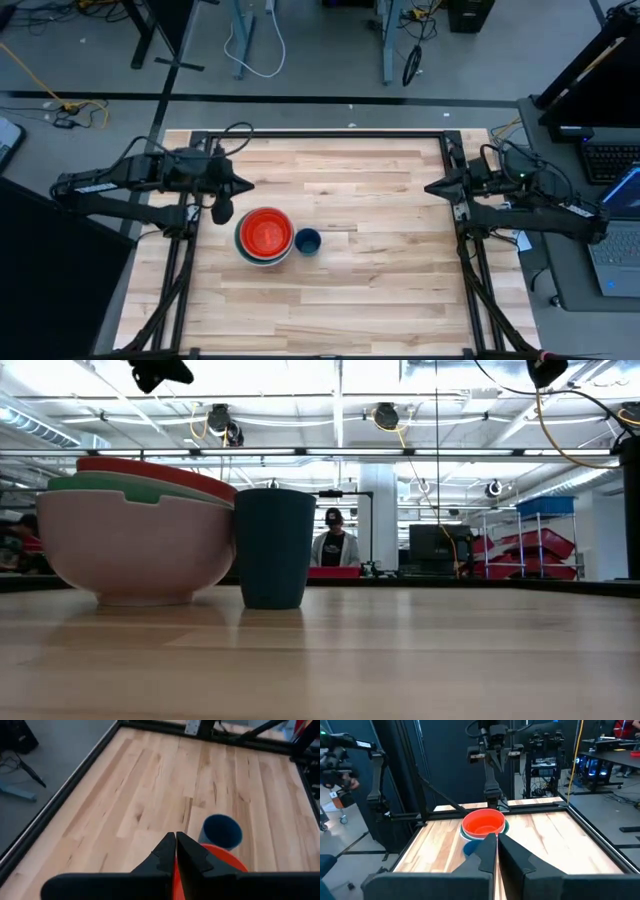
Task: Nest bowls inside each other
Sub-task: Return to Home Position
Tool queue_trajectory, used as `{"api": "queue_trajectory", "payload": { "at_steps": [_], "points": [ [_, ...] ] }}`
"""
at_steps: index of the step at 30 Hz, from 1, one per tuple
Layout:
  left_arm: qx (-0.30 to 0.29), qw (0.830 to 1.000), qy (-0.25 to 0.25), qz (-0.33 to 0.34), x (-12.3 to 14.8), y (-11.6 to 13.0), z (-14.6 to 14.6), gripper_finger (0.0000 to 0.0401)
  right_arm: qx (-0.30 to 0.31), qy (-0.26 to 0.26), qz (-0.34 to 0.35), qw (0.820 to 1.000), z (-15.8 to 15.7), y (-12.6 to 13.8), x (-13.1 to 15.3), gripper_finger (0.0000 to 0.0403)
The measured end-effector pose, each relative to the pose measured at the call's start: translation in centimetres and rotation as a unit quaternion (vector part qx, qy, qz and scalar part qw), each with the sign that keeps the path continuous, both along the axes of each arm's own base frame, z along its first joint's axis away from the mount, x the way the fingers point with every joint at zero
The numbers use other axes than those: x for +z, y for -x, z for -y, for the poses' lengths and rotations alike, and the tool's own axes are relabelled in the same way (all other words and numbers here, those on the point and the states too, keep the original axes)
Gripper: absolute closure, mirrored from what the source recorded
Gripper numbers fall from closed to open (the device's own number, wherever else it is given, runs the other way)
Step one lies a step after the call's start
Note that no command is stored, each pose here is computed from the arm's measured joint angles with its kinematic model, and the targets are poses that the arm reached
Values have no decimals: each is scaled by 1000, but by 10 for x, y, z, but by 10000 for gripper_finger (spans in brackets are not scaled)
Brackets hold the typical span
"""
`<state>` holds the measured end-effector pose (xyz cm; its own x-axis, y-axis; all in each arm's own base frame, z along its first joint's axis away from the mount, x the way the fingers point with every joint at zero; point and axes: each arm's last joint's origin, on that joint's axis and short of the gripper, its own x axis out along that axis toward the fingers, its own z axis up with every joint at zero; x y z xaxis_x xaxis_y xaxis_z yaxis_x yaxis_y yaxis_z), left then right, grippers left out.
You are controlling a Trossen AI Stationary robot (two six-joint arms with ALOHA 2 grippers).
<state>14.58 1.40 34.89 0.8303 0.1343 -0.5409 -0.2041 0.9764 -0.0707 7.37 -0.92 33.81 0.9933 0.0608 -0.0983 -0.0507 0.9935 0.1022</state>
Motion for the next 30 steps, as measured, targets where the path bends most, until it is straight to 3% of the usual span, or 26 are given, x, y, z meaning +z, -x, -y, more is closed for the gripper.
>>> {"api": "queue_trajectory", "payload": {
  "at_steps": [8, 13, 20, 23, 26, 30],
  "points": [
    [0, 997, -7, 79, -20, 17, 1, 401, 11, 25, -23, 999, -4, 13, -8, 403],
    [4, 998, 3, 65, -31, 29, 3, 401, 12, 21, -49, 999, -5, 19, -14, 403],
    [7, 999, 20, -47, -50, 44, 4, 401, 11, 14, -55, 998, -8, 31, -18, 403],
    [18, 998, 36, -37, -49, 42, 4, 401, 11, 15, -53, 998, -9, 34, -21, 403],
    [-13, 1000, 13, -10, -44, 39, 4, 401, 11, 14, -56, 998, -9, 34, -29, 403],
    [-68, 994, -69, 50, -32, 38, 5, 401, 10, 21, -31, 999, -7, 29, -41, 403]
  ]
}}
